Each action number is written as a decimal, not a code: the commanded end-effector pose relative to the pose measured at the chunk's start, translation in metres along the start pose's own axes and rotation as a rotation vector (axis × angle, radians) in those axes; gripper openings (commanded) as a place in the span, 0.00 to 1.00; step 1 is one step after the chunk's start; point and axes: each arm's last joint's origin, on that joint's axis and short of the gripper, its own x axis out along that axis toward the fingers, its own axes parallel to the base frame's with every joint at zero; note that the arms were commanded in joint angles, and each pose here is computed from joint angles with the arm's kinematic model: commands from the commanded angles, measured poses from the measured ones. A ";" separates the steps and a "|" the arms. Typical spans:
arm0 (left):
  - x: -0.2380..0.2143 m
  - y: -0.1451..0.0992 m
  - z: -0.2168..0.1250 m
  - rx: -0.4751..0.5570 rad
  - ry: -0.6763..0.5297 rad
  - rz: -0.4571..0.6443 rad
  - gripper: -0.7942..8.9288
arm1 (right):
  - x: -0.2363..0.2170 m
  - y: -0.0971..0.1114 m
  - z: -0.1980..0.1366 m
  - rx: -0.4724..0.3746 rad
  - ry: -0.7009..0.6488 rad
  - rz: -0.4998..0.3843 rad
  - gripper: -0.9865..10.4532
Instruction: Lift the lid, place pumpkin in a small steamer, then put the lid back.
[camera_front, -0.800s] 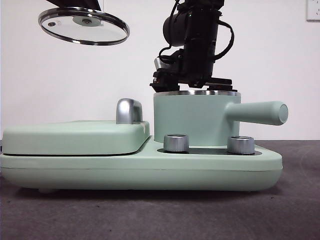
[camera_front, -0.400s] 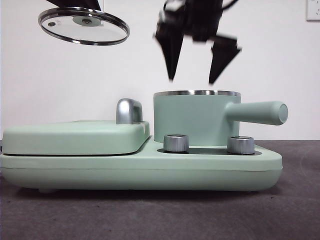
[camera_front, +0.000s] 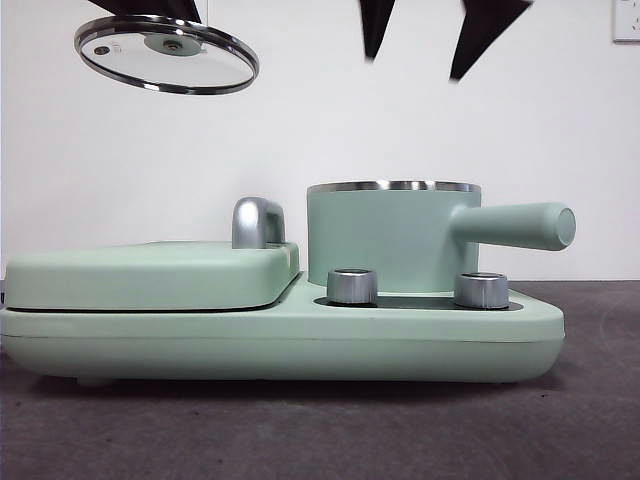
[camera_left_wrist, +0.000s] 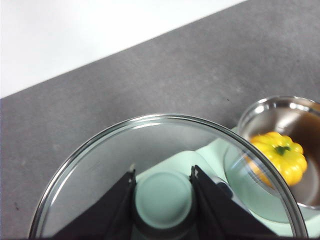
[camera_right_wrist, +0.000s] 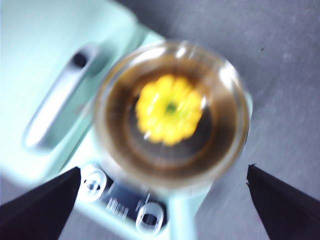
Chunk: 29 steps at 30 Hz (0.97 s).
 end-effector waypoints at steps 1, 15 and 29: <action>-0.003 -0.006 0.008 0.005 -0.039 -0.019 0.10 | -0.012 0.006 -0.024 -0.028 0.030 0.009 0.55; 0.030 -0.059 0.005 0.075 0.017 -0.171 0.10 | -0.034 0.021 -0.177 -0.019 -0.327 0.181 0.55; 0.080 -0.121 -0.002 0.157 -0.023 -0.303 0.10 | -0.059 -0.007 -0.272 0.115 -0.633 0.176 0.55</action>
